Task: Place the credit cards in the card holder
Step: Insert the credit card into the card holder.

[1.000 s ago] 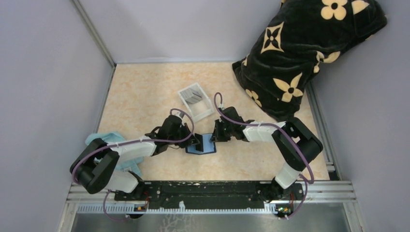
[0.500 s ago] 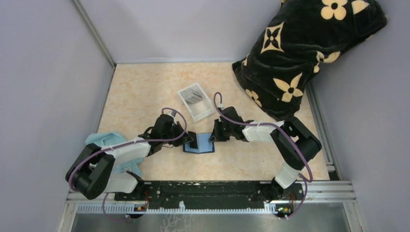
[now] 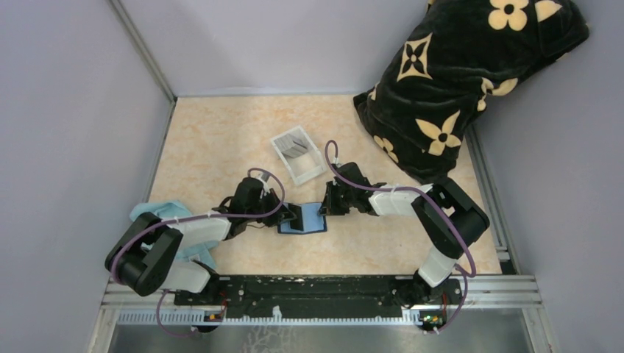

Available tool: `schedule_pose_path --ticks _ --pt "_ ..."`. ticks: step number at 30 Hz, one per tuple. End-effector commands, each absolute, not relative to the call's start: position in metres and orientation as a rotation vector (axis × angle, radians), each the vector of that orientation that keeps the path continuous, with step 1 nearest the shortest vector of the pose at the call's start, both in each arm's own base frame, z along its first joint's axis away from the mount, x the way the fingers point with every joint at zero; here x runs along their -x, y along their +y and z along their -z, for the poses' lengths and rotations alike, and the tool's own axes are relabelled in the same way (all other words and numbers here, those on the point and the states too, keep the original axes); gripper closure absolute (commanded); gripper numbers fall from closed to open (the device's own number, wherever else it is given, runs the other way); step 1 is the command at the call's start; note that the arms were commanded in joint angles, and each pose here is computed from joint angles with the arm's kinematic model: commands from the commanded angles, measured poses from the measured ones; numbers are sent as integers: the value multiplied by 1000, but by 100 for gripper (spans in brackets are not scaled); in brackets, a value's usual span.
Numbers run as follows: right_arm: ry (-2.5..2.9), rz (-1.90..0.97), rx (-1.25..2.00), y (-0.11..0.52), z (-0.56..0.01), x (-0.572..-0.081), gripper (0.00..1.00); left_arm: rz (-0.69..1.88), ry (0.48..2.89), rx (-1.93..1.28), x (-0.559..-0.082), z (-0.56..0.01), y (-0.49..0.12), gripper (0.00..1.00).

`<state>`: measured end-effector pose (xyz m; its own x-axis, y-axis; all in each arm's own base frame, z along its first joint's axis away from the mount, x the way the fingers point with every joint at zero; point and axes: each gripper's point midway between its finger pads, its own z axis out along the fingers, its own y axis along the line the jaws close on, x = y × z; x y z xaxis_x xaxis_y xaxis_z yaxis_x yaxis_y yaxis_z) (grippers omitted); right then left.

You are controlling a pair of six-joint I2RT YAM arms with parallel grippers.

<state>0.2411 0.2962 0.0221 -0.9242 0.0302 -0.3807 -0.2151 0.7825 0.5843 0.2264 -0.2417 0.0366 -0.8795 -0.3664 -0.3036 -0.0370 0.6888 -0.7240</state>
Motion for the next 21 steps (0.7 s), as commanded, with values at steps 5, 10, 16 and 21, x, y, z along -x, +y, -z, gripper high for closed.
schedule_pose_path --ticks 5,10,16,21 --pt "2736 -729 137 268 17 -223 100 1108 2453 316 -225 -38 -244 100" --pt "2738 -725 142 268 18 -224 100 1121 2444 313 -224 -41 -243 100" --pt "2736 -721 144 268 16 -225 100 1151 2434 300 -225 -47 -245 100" --pt "2738 -716 150 267 16 -224 100 1171 2429 298 -225 -50 -246 100"
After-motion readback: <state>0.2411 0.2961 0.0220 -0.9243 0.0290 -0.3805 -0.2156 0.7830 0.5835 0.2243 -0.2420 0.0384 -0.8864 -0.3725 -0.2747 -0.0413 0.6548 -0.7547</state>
